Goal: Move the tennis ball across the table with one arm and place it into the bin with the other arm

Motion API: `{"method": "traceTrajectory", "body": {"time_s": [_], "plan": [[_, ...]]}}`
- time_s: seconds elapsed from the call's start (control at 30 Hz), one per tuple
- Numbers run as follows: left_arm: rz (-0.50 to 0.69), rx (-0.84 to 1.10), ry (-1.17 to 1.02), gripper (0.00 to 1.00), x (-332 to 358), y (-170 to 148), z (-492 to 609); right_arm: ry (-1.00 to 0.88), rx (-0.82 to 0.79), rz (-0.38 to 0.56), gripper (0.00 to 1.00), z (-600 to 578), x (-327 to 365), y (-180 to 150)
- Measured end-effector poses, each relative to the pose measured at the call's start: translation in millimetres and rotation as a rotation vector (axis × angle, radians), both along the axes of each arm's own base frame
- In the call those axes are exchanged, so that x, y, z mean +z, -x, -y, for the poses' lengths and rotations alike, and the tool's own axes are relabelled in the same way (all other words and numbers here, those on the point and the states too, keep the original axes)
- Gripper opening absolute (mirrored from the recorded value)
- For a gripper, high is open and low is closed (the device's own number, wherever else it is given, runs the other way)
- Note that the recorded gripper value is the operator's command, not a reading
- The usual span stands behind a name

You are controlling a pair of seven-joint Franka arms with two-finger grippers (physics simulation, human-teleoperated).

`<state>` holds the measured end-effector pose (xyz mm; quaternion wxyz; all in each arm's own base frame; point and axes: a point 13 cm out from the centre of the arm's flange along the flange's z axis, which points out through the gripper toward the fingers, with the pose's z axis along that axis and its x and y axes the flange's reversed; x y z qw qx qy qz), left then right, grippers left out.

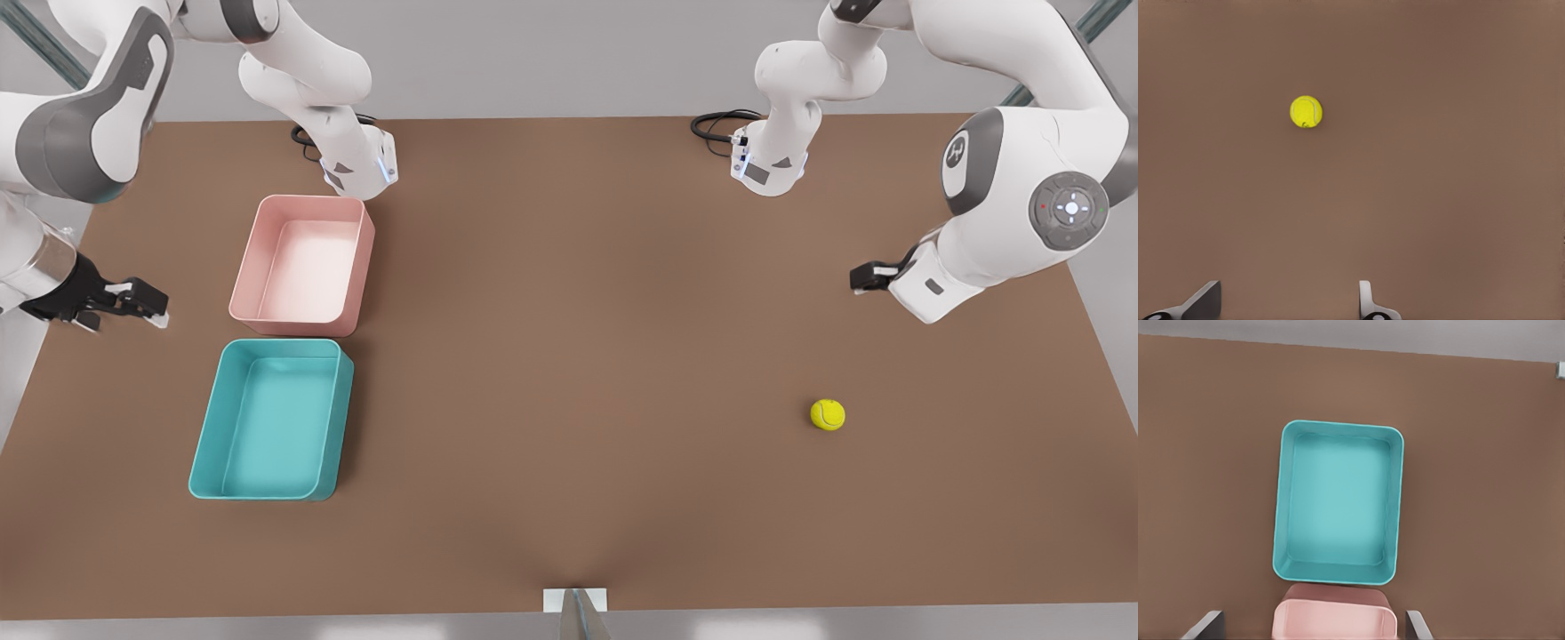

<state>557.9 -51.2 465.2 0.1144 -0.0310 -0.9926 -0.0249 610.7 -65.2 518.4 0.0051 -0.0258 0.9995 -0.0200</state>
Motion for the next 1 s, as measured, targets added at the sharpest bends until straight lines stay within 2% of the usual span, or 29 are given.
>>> {"method": "traceTrajectory", "body": {"time_s": [0.03, 0.07, 0.1, 0.2, 0.27, 0.4, 0.63, 0.77, 1.0], "plan": [[0.007, -0.002, 0.003, 0.92, 0, -2, 1, 0.004, 0.000, -0.005, 1.00, 3, 0, 2], [0.012, -0.004, 0.006, 0.39, 0, -3, 1, 0.005, -0.001, -0.018, 1.00, 7, -4, 4], [0.002, -0.006, 0.007, 0.21, -9, -7, 1, 0.003, -0.003, -0.040, 1.00, 10, -14, 4], [-0.077, 0.000, 0.008, 0.21, -98, -43, -26, 0.002, -0.005, -0.106, 1.00, 18, -49, 2], [-0.094, -0.031, 0.020, 0.21, -163, -68, -62, 0.012, -0.023, -0.115, 1.00, 32, -56, -2], [-0.073, -0.244, 0.023, 0.21, -242, -92, -118, -0.016, -0.048, -0.122, 1.00, 47, -66, -4], [-0.061, -0.675, 0.089, 0.21, -318, -99, -146, -0.026, -0.037, -0.127, 1.00, 48, -72, -6], [-0.040, -0.904, 0.133, 0.21, -330, -106, -132, -0.024, -0.030, -0.127, 1.00, 48, -72, -6], [-0.072, -1.172, 0.166, 0.21, -373, -89, -141, -0.021, -0.024, -0.133, 1.00, 50, -74, -5]]}}
